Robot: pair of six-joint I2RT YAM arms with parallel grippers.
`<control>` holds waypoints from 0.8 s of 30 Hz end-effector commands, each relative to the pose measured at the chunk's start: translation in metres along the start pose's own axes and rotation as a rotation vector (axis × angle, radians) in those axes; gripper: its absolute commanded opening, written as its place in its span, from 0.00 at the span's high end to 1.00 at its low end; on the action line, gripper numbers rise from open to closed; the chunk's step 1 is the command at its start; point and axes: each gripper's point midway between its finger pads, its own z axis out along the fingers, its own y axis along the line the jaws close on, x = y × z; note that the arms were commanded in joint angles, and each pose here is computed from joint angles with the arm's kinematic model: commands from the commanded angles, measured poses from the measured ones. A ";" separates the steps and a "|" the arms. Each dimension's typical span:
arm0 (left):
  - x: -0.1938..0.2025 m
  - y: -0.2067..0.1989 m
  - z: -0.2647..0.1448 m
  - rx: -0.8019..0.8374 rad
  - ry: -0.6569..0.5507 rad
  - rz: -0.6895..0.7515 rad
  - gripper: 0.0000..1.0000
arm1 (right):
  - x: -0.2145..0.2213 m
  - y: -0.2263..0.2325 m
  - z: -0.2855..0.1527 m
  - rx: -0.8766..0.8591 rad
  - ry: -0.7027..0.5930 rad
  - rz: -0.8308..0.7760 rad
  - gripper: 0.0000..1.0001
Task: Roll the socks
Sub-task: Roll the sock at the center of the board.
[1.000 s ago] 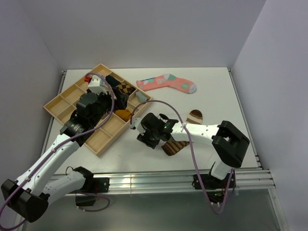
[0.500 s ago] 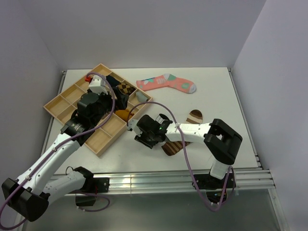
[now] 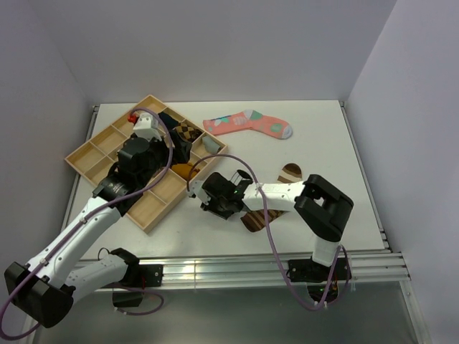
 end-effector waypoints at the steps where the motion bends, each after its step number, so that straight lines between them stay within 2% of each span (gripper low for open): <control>1: -0.005 0.009 0.000 -0.059 -0.044 -0.080 0.01 | 0.002 0.005 -0.007 -0.079 0.004 -0.051 0.71; 5: -0.015 0.004 0.001 -0.055 -0.075 -0.152 0.01 | 0.010 -0.001 -0.029 -0.189 -0.016 -0.069 0.77; 8: -0.020 -0.012 0.001 0.026 -0.119 -0.182 0.08 | 0.023 0.002 -0.045 -0.307 -0.022 -0.047 0.80; 10: -0.002 -0.014 0.004 0.032 -0.123 -0.162 0.13 | 0.022 0.007 -0.055 -0.403 -0.058 -0.043 0.82; 11: -0.001 -0.032 0.003 0.097 -0.147 -0.160 0.16 | 0.032 0.004 -0.062 -0.446 -0.032 -0.003 0.82; 12: 0.019 -0.029 0.007 0.094 -0.120 -0.145 0.19 | 0.032 0.005 -0.066 -0.491 -0.044 -0.021 0.82; 13: 0.027 -0.033 0.010 0.111 -0.113 -0.134 0.27 | 0.029 0.003 -0.069 -0.523 -0.050 -0.014 0.82; 14: 0.028 -0.046 0.009 0.165 -0.136 -0.131 0.30 | 0.034 0.009 -0.077 -0.590 -0.037 0.000 0.83; 17: 0.069 -0.051 0.009 0.233 -0.103 -0.091 0.40 | 0.038 0.006 -0.079 -0.652 -0.005 0.039 0.85; 18: 0.064 -0.062 0.007 0.294 -0.143 -0.087 0.42 | 0.039 0.006 -0.079 -0.666 0.002 0.052 0.85; 19: 0.073 -0.066 0.008 0.319 -0.126 -0.076 0.47 | 0.040 0.007 -0.075 -0.691 0.019 0.070 0.85; 24: 0.111 -0.082 0.005 0.458 -0.059 -0.036 0.55 | 0.044 0.007 -0.075 -0.804 0.052 0.185 0.87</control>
